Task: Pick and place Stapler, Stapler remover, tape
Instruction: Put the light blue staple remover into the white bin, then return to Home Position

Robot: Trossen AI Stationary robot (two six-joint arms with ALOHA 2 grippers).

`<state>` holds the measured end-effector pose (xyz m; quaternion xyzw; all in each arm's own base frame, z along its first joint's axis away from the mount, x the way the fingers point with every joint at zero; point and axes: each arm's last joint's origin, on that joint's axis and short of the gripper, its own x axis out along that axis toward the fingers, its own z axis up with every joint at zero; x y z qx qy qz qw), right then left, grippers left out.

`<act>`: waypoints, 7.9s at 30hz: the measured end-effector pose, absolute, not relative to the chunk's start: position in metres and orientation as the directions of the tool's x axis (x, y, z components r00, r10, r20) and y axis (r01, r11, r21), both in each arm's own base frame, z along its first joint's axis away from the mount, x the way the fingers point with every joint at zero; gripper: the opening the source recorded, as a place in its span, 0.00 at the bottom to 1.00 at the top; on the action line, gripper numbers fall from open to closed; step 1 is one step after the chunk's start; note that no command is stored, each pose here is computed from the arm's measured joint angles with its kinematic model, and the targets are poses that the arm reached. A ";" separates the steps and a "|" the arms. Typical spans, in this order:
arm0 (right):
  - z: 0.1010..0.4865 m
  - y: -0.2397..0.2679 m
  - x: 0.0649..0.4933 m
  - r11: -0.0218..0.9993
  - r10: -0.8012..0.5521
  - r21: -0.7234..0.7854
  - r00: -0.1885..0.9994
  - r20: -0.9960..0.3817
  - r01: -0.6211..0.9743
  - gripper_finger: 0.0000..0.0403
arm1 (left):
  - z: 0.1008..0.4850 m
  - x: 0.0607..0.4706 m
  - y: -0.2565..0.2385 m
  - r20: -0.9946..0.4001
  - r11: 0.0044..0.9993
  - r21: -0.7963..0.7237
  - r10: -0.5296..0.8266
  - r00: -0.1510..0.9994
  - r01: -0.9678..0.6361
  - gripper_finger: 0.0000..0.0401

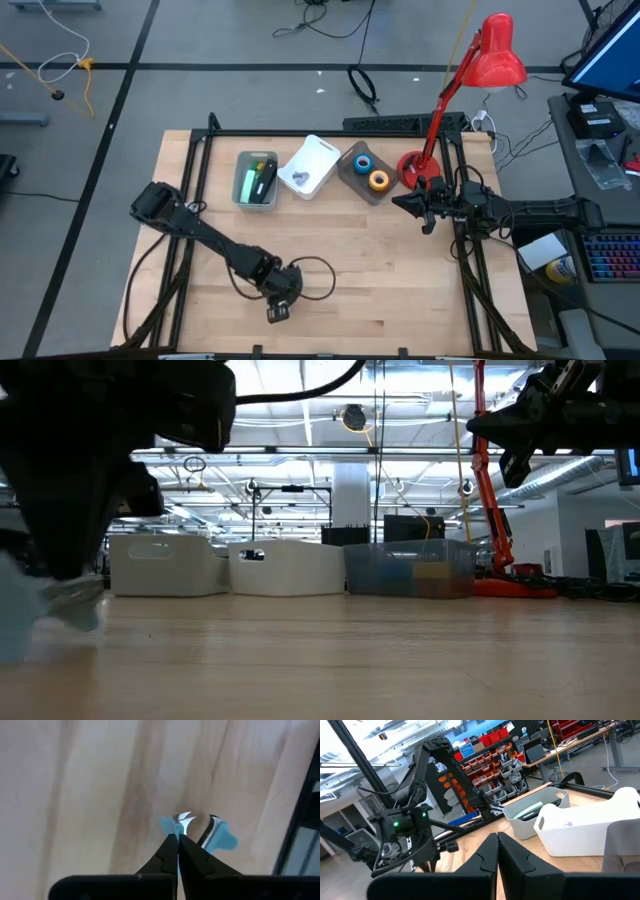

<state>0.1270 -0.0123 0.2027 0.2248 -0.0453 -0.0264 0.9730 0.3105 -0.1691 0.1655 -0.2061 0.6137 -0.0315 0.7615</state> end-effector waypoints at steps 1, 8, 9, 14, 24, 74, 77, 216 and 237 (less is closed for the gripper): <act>0.203 -0.012 0.127 0.897 -0.072 0.440 0.994 0.077 0.031 0.00 | 0.168 0.312 -0.165 -0.919 0.909 -0.359 -0.305 0.249 -0.213 0.01; 0.203 -0.012 0.127 0.898 -0.072 0.440 0.994 0.077 0.031 0.00 | 0.209 0.308 -0.126 -0.909 0.902 -0.340 -0.242 0.339 -0.266 0.00; 0.203 -0.012 0.127 0.898 -0.072 0.440 0.994 0.078 0.030 0.00 | 0.217 0.307 -0.119 -0.902 0.899 -0.336 -0.221 0.370 -0.282 0.00; 0.203 -0.012 0.127 0.898 -0.072 0.440 0.994 0.080 0.030 0.00 | 0.258 0.300 -0.078 -0.840 0.866 -0.325 -0.080 0.537 -0.380 0.00; 0.204 -0.012 0.127 0.898 -0.072 0.440 0.994 0.086 0.027 0.00 | 0.307 0.296 -0.003 -0.702 0.762 -0.263 0.269 0.659 -0.592 0.00; 0.204 -0.013 0.127 0.908 -0.081 0.416 0.993 0.085 0.038 0.00 | 0.187 0.356 0.209 -0.890 0.936 0.090 0.229 0.394 -0.341 0.01; 0.204 -0.013 0.127 0.908 -0.081 0.416 0.993 0.085 0.038 0.00 | 0.191 0.360 0.211 -0.867 0.933 0.101 0.253 0.430 -0.345 0.04; 0.179 -0.010 0.116 0.963 -0.023 0.270 0.997 0.072 0.003 0.01 | 0.173 0.092 -0.013 -0.085 0.959 -0.280 -0.069 0.994 0.043 0.35; 0.186 -0.009 0.110 0.965 -0.023 0.261 0.989 0.144 -0.015 0.01 | 0.173 0.092 -0.013 -0.086 0.960 -0.278 -0.069 0.994 0.042 0.35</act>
